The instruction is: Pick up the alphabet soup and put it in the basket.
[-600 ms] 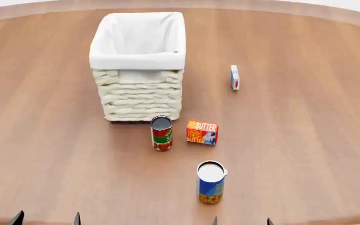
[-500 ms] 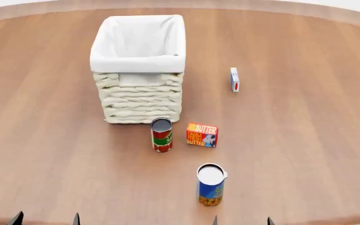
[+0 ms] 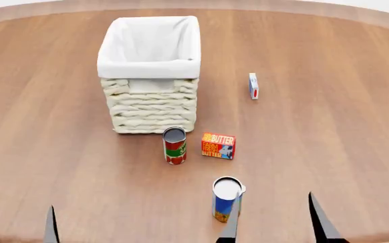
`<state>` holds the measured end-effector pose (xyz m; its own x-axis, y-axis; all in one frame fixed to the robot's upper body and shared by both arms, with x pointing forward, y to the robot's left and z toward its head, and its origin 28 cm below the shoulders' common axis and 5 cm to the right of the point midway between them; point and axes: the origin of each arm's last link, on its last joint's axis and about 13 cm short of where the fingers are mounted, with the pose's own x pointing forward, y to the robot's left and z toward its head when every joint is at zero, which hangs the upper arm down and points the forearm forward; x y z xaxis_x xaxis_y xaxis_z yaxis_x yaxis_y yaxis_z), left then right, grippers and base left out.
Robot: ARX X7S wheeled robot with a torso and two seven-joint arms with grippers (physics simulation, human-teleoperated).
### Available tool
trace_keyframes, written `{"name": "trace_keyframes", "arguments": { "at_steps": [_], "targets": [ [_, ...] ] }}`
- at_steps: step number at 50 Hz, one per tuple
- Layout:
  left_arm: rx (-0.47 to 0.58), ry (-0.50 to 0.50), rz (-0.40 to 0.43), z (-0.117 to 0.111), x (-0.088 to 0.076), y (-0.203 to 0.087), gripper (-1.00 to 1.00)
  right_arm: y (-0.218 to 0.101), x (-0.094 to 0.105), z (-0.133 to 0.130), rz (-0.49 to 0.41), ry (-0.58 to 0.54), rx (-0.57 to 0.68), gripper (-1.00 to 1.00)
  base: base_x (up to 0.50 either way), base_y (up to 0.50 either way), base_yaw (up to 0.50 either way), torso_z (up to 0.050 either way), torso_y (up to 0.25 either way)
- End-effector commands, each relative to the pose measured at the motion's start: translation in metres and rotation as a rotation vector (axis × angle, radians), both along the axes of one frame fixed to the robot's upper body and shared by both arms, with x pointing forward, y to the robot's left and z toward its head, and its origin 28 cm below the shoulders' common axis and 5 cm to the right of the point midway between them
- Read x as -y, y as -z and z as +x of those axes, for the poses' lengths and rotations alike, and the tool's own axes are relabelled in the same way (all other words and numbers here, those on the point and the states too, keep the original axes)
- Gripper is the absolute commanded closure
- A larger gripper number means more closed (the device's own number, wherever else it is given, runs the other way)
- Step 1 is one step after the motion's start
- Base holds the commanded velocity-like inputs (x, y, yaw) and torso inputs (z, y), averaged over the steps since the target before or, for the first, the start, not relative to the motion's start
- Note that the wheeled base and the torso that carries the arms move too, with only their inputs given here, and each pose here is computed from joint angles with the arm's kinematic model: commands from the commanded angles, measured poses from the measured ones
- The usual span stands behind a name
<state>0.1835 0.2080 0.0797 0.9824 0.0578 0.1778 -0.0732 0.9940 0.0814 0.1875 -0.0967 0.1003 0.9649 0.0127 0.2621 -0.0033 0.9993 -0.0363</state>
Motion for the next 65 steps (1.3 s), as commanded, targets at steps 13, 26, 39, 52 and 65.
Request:
{"name": "trace_keyframes", "arguments": {
  "at_steps": [13, 26, 39, 52, 65],
  "targets": [
    [0.135, -0.021, 0.019, -0.034, 0.001, -0.038, -1.00, -0.036, -0.005, -0.029, 0.027, -0.060, 0.090, -1.00, 0.13, 0.00, 0.00, 0.000, 0.000],
    [0.129, -0.019, 0.016, -0.033, 0.000, -0.037, -1.00, -0.037, -0.005, -0.029, 0.026, -0.056, 0.084, -1.00, 0.50, 0.00, 0.00, 0.000, 0.000],
    [0.125, -0.012, 0.019, -0.035, 0.002, -0.036, -1.00, -0.038, -0.006, -0.028, 0.027, -0.060, 0.080, -1.00, 0.50, 0.00, 0.00, 0.000, 0.000],
    [0.116, -0.014, 0.024, -0.033, 0.002, -0.034, -1.00, -0.036, -0.005, -0.028, 0.030, -0.065, 0.075, -1.00, 0.50, 0.00, 0.00, 0.000, 0.000],
    [0.106, -0.012, 0.023, -0.033, 0.002, -0.033, -1.00, -0.037, -0.004, -0.028, 0.044, -0.053, 0.068, -1.00, 0.07, 0.20, 0.00, 0.000, 0.001]
  ]
}}
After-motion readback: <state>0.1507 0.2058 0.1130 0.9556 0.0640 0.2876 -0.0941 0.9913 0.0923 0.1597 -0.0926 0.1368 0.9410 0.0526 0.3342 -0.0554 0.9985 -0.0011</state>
